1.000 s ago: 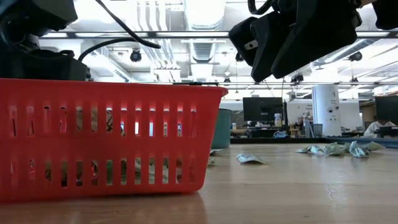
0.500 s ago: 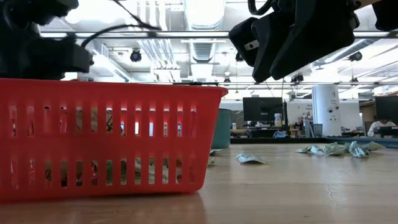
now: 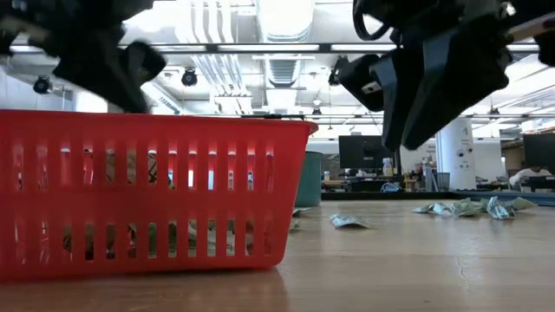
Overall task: Pick and place items into bin
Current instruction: Put the green stevia packet into the red bin
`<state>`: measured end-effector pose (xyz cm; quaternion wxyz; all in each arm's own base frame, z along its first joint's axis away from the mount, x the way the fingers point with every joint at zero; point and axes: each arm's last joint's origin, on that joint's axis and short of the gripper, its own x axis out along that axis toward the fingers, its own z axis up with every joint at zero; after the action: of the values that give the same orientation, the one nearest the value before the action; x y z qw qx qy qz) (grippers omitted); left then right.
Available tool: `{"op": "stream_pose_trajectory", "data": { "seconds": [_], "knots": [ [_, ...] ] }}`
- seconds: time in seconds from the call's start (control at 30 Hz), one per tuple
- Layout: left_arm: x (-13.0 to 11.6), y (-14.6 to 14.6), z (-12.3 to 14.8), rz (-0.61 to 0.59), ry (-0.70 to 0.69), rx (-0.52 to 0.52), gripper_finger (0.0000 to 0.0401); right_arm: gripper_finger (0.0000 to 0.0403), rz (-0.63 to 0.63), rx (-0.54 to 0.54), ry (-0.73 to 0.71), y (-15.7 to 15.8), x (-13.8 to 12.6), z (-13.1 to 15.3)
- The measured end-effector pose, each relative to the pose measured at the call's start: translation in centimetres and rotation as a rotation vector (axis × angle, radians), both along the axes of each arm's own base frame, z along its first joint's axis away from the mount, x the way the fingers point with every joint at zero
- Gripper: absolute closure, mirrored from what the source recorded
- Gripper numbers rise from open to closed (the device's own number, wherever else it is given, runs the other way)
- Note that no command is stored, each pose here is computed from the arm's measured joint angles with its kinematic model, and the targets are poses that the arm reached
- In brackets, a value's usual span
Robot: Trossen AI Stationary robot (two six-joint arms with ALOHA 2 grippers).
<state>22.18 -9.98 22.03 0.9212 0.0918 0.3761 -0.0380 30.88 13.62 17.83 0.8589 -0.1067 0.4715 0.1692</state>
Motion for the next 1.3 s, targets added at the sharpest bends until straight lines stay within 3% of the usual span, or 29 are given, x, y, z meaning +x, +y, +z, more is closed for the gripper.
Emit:
{"op": "stream_pose_trajectory", "data": {
  "seconds": [0.17,0.4,0.73,1.1,1.3],
  "knots": [
    [1.2,-0.9,1.4,-0.161,-0.180,-0.058,0.0399,0.0333,-0.030,-0.019,0.014,-0.2,-0.3,-0.4],
    [2.5,-2.2,1.0,-0.334,-0.296,-0.146,0.0399,0.0340,-0.030,-0.027,0.029,-0.3,-0.5,-0.8],
    [4.3,-4.7,-3.2,-0.481,-0.189,-0.223,0.0399,0.0340,-0.030,-0.028,0.030,-0.3,-0.5,-0.8],
    [4.3,-5.3,-3.9,-0.525,-0.152,-0.241,0.0398,0.0344,-0.030,-0.025,0.024,-0.3,-0.5,-0.8],
    [4.2,-5.4,-3.9,-0.539,-0.140,-0.248,0.0349,0.0344,-0.029,-0.017,0.007,-0.2,-0.4,-0.9]
  ]
}}
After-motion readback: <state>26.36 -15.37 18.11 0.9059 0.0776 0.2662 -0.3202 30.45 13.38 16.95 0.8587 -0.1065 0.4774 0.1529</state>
